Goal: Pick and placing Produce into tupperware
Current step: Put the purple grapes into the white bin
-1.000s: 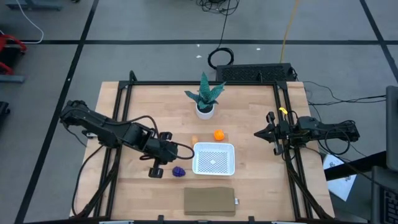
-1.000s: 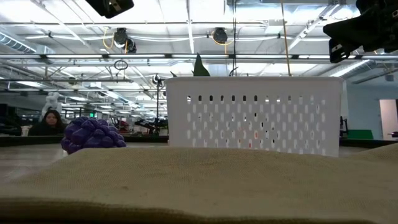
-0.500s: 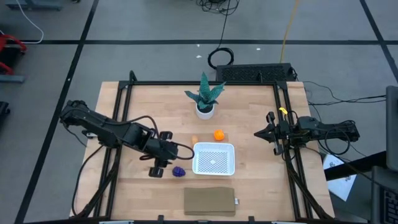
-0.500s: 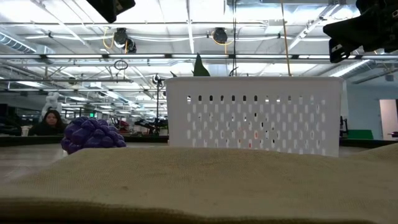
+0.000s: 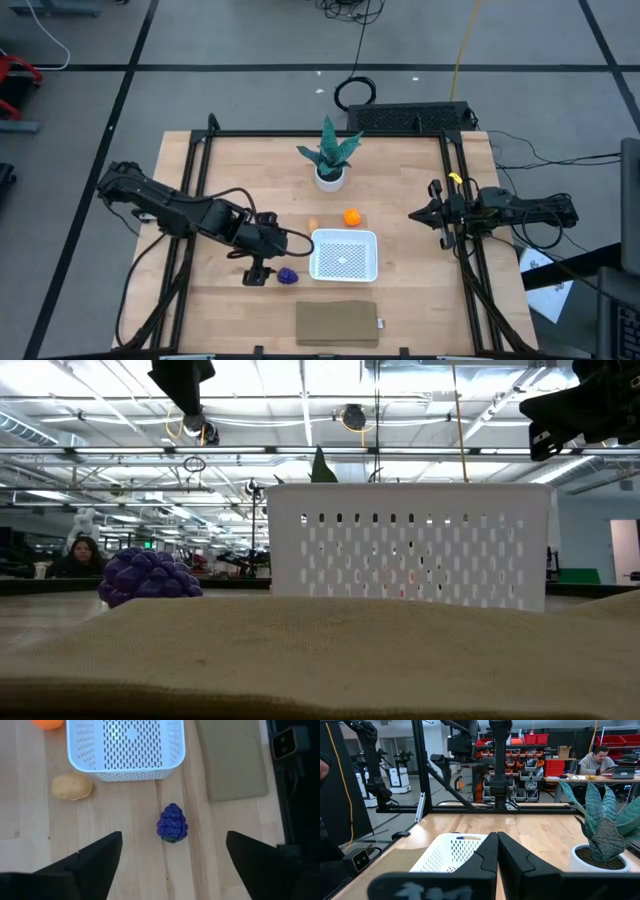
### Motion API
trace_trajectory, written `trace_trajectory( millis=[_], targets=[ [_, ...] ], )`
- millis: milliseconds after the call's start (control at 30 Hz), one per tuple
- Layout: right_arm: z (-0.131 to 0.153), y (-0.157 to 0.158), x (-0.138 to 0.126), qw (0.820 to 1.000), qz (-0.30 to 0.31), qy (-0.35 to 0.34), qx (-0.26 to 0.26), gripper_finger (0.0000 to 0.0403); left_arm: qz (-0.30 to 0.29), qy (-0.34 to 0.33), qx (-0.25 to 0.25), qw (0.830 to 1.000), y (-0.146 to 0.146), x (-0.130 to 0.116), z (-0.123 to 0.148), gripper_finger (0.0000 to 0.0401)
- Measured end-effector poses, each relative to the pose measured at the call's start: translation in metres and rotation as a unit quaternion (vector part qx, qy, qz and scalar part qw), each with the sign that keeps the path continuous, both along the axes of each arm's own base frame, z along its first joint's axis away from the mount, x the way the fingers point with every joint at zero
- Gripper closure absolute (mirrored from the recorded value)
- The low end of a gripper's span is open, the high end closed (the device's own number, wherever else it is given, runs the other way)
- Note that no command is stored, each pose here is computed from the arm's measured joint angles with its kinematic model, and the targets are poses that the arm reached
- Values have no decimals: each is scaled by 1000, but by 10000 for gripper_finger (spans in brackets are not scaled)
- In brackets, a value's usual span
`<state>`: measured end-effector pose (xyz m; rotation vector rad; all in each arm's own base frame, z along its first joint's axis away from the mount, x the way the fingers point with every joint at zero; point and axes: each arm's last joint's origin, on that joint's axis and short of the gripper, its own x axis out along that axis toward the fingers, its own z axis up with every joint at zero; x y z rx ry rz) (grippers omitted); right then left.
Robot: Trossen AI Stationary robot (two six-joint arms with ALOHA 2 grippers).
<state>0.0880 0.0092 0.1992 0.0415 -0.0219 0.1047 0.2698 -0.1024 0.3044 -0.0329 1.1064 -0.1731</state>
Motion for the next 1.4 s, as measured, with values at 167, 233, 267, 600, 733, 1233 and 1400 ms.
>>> trace_trajectory(
  millis=[167,233,267,600,733,1233,1400],
  targets=[
    [0,0,0,1000,0,0,0,403,-22,16,18,999,-5,3,-16,29],
    [0,0,0,1000,0,0,0,403,-27,32,33,999,-7,5,-25,29],
    [0,0,0,1000,0,0,0,403,-29,32,34,998,-8,8,-27,29],
    [-1,0,0,1000,0,3,0,403,-35,75,40,996,-16,31,-64,29],
    [-1,0,0,1000,0,3,0,403,-55,77,41,995,-19,40,-76,29],
    [-1,0,0,1000,0,4,0,403,-80,113,42,990,-27,53,-110,29],
    [-1,0,0,1000,0,4,0,403,-89,132,48,986,-30,55,-122,33]
  ],
)
